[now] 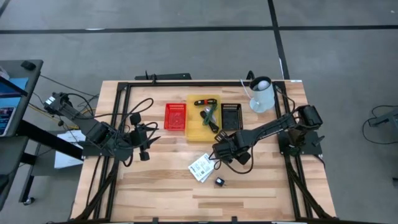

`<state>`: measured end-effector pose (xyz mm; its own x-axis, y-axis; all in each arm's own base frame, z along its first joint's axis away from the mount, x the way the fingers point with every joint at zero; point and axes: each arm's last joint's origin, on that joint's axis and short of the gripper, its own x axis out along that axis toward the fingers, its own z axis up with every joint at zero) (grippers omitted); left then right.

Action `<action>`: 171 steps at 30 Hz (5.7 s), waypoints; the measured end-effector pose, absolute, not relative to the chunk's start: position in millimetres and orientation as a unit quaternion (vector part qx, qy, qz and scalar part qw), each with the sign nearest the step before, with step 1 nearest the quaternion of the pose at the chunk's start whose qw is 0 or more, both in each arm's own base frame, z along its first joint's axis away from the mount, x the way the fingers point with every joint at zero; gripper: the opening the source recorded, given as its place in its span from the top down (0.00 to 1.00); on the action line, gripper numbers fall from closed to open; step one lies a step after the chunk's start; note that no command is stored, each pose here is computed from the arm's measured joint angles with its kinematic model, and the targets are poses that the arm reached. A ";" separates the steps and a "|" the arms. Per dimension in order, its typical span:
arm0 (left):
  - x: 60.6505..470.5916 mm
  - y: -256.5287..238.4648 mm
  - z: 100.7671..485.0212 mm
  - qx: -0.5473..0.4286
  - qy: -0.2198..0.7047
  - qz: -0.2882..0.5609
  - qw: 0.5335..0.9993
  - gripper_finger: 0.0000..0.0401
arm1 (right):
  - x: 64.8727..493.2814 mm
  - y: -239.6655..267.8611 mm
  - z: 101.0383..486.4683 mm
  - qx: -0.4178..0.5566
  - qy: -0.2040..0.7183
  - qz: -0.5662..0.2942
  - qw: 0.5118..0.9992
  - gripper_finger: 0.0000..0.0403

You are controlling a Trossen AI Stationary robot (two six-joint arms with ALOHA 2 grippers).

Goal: Pick and place items into bin
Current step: Put the pink charger adapter in the black bin

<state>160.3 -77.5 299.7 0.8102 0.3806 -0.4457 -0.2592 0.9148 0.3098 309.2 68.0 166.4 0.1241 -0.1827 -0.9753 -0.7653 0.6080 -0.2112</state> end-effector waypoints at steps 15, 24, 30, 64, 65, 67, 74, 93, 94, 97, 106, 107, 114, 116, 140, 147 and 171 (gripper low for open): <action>160.3 -77.5 299.7 0.118 0.257 0.169 0.944 0.66 | 308.2 62.5 157.6 -0.363 0.613 0.247 0.657 0.42; 160.3 -77.5 299.7 0.118 0.257 0.169 0.944 0.66 | 309.4 64.0 157.6 -0.350 0.605 0.261 0.666 0.42; 160.3 -77.5 299.8 0.118 0.257 0.169 0.944 0.66 | 309.6 64.1 157.6 -0.348 0.605 0.259 0.668 0.42; 160.3 -77.5 299.7 0.115 0.257 0.170 0.944 0.66 | 309.6 64.1 157.6 -0.339 0.608 0.251 0.673 0.42; 160.3 -77.5 299.7 0.115 0.257 0.170 0.944 0.66 | 309.6 64.1 157.6 -0.339 0.608 0.251 0.673 0.42; 160.3 -77.5 299.7 0.115 0.257 0.170 0.944 0.66 | 309.6 64.1 157.6 -0.339 0.608 0.251 0.673 0.42; 160.3 -77.5 299.8 0.114 0.257 0.170 0.944 0.66 | 308.6 63.8 153.8 -0.341 0.605 0.251 0.675 0.48; 160.2 -77.5 299.7 0.115 0.257 0.170 0.945 0.66 | 301.6 62.1 141.2 -0.329 0.612 0.239 0.679 0.59; 160.3 -77.5 299.7 0.115 0.257 0.170 0.944 0.66 | 301.5 62.1 141.2 -0.325 0.613 0.235 0.680 0.59; 160.3 -77.5 299.7 0.115 0.257 0.170 0.944 0.66 | 301.5 61.8 141.2 -0.317 0.618 0.222 0.685 0.57; 160.3 -77.5 299.7 0.115 0.257 0.170 0.944 0.66 | 299.7 63.4 141.1 -0.304 0.630 0.198 0.687 0.61; 160.3 -77.5 299.7 0.115 0.257 0.170 0.944 0.66 | 299.1 63.8 141.0 -0.302 0.632 0.197 0.686 0.61; 160.3 -77.5 299.7 0.115 0.257 0.170 0.944 0.66 | 293.8 70.7 142.1 -0.313 0.648 0.175 0.672 0.56; 160.3 -77.5 299.7 0.115 0.257 0.170 0.944 0.66 | 293.9 73.9 145.1 -0.315 0.650 0.177 0.669 0.56; 160.3 -77.5 299.7 0.114 0.257 0.170 0.945 0.66 | 300.7 33.1 183.6 -0.369 0.719 0.024 0.588 0.65; 160.3 -77.5 299.7 0.108 0.256 0.172 0.945 0.66 | 301.3 10.2 182.3 -0.306 0.740 0.042 0.598 0.78; 160.3 -77.5 299.7 0.108 0.256 0.172 0.945 0.66 | 310.6 30.0 179.9 -0.285 0.694 0.127 0.649 0.79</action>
<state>160.3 -77.5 299.7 0.8102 0.3798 -0.4464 -0.2695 0.9178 0.2916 310.6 30.0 179.9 0.0042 -0.2308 -0.9730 -0.5605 0.8052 -0.1934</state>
